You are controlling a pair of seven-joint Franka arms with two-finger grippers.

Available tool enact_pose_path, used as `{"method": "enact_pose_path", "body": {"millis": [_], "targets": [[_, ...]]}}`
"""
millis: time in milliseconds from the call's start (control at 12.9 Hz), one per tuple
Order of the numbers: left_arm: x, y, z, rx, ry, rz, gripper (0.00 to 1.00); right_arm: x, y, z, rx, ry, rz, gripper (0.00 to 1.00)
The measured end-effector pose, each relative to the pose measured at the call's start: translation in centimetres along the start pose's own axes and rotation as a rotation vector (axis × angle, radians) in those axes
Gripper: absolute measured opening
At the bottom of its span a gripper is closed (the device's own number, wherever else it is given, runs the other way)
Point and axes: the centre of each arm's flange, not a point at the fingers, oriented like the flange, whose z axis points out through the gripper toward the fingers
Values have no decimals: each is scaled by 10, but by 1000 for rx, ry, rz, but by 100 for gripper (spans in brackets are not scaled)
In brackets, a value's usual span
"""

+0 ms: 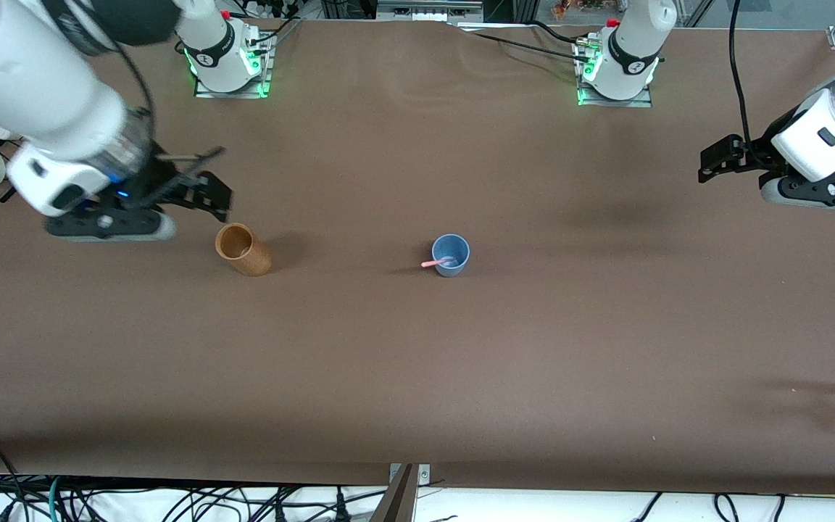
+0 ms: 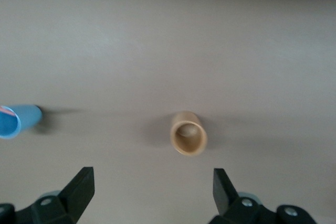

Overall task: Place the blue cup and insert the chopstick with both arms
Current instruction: 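Open the right gripper to release the chopstick and raise it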

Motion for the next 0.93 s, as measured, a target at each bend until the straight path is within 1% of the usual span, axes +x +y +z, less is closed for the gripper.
{"method": "enact_pose_path", "body": {"millis": [232,464,929], "targets": [[0,-5,0,-1,-1,-8,100,-36,53,-14,16,-17,-17,100],[0,-7,0,-1,-1,-12,100,-60,56,-16,-4,-26,-38,100],[0,-8,1,-2,-1,-14,100,-52,52,-8,-5,-19,-44,100]]}}
